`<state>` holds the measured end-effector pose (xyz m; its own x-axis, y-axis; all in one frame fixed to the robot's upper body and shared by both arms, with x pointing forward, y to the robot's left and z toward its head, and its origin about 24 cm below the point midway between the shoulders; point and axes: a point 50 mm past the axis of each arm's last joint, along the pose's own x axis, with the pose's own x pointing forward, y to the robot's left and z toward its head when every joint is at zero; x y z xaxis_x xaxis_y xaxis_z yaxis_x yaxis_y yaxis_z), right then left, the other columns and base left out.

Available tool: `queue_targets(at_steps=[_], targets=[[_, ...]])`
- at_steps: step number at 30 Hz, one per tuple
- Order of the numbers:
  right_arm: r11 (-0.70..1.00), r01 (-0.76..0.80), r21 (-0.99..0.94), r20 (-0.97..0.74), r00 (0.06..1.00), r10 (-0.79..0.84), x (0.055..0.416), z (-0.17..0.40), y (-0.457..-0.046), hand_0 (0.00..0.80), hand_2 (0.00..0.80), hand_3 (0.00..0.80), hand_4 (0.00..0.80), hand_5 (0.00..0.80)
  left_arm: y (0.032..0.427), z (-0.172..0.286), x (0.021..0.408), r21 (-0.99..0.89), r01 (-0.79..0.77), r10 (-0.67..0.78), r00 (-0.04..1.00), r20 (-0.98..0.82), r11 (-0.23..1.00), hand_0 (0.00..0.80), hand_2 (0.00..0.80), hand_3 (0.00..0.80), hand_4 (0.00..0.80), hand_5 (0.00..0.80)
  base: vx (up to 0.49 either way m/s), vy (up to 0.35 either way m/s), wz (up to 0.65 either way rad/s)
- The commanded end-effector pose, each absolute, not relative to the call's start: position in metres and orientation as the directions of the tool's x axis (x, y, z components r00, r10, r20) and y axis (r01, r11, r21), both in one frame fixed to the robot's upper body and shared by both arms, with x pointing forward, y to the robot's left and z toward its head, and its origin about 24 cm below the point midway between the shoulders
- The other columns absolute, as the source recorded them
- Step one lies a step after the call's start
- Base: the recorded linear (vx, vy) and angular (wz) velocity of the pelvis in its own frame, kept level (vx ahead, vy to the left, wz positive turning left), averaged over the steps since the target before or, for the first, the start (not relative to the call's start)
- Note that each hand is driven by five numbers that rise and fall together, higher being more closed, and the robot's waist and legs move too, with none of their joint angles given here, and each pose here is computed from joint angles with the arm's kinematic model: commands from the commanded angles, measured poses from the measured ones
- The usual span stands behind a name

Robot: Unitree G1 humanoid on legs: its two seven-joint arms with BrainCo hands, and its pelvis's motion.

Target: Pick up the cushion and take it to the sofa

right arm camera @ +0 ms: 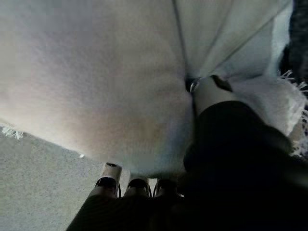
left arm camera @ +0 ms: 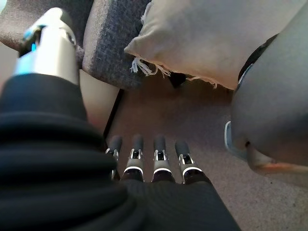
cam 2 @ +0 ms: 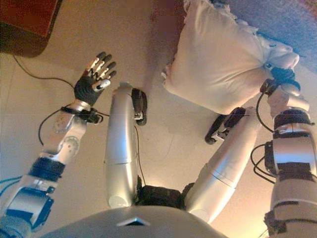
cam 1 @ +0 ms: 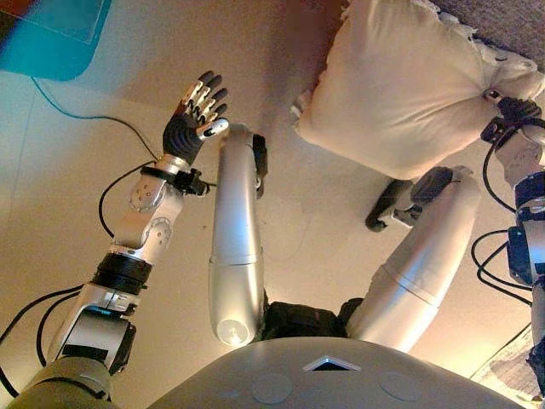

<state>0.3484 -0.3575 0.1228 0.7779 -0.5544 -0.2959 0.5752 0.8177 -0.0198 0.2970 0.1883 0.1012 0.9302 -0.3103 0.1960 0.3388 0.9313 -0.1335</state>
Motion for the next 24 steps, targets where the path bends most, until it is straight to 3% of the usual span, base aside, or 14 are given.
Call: queue_targets(at_steps=[1,16,24], targets=[[0.776,0.629,0.057,-0.260,0.759,-0.596,0.353,0.129,-0.357,0.800,0.800,0.800,0.800,0.800,0.182,0.122,0.294,-0.166,0.389,-0.323,0.890,0.322,0.906,0.000,0.000,0.000,0.000,0.000,0.000,0.000,0.00],[0.878,0.460,0.131,0.118,0.872,-0.475,0.364,0.158,-0.309,0.800,0.800,0.800,0.800,0.800,0.194,0.128,0.292,-0.211,0.334,-0.239,0.895,0.378,0.918,0.000,0.000,0.000,0.000,0.000,-0.039,0.022,-0.17],[0.891,0.452,-0.039,0.223,0.873,-0.433,0.350,0.147,-0.284,0.800,0.800,0.800,0.800,0.800,0.200,0.104,0.290,-0.256,0.252,-0.190,0.951,0.244,0.933,0.000,0.000,0.000,0.000,0.000,0.042,-0.016,-0.08]])
